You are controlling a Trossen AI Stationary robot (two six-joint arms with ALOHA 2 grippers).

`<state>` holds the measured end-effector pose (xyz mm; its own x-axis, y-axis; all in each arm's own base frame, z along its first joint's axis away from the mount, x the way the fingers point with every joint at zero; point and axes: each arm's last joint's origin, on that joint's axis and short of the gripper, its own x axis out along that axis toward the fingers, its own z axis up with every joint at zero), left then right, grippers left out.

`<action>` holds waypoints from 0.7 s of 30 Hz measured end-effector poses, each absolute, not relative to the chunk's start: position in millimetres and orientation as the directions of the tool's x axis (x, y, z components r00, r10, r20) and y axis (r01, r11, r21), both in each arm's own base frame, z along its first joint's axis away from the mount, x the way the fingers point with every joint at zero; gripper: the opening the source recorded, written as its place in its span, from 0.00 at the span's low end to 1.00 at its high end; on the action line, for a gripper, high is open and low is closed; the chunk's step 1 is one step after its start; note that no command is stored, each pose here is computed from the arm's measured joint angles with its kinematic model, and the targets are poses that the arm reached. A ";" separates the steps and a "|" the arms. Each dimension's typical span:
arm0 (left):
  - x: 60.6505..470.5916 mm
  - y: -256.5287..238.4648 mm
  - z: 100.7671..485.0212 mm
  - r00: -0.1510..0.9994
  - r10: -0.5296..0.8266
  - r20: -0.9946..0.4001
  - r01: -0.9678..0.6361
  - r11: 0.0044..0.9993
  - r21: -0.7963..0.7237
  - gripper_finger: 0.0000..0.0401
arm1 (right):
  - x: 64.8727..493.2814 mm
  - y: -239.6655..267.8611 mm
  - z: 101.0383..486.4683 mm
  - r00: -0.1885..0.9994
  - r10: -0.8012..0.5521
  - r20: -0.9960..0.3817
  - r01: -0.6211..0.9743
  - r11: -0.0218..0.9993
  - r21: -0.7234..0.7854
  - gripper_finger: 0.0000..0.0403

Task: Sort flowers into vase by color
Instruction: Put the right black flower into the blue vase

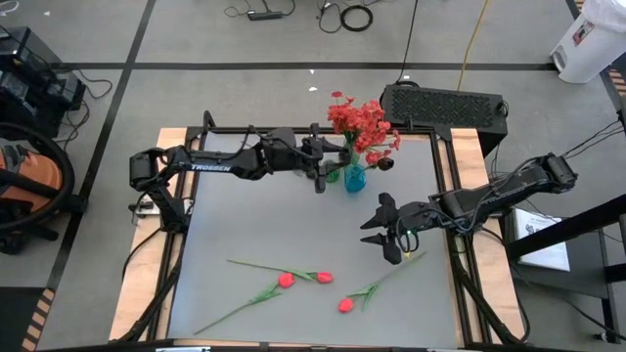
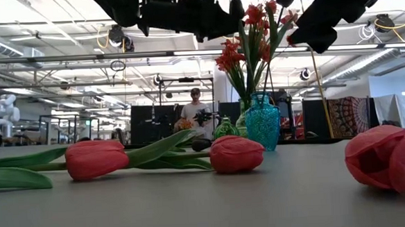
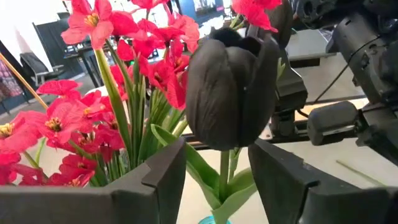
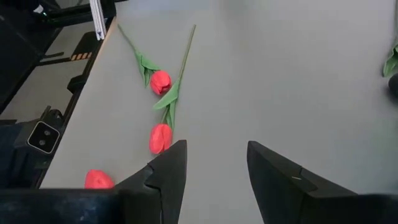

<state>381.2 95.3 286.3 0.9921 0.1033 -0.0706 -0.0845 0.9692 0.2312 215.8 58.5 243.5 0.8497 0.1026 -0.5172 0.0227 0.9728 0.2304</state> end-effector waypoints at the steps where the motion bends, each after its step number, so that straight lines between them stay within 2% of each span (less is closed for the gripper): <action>1: 381.2 95.2 286.2 0.992 0.103 -0.072 -0.084 0.969 0.231 0.45 | 216.0 58.6 243.9 0.852 0.104 -0.513 0.021 0.973 0.231 0.40; 10: 380.0 94.9 276.7 0.979 0.111 -0.170 -0.071 0.972 0.222 0.45 | 216.2 58.7 244.2 0.854 0.104 -0.510 0.019 0.973 0.231 0.40; 15: 377.8 97.4 268.8 0.944 0.209 -0.254 -0.129 0.946 0.299 0.45 | 216.2 58.7 244.2 0.854 0.104 -0.510 0.019 0.973 0.231 0.40; 21: 370.6 97.0 271.2 0.916 0.257 -0.309 -0.147 0.930 0.336 0.45 | 216.1 58.7 244.1 0.853 0.104 -0.511 0.020 0.973 0.231 0.40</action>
<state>370.6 97.0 271.2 0.9159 0.2566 -0.3087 -0.1474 0.9302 0.3361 216.1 58.7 244.1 0.8530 0.1040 -0.5114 0.0197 0.9728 0.2307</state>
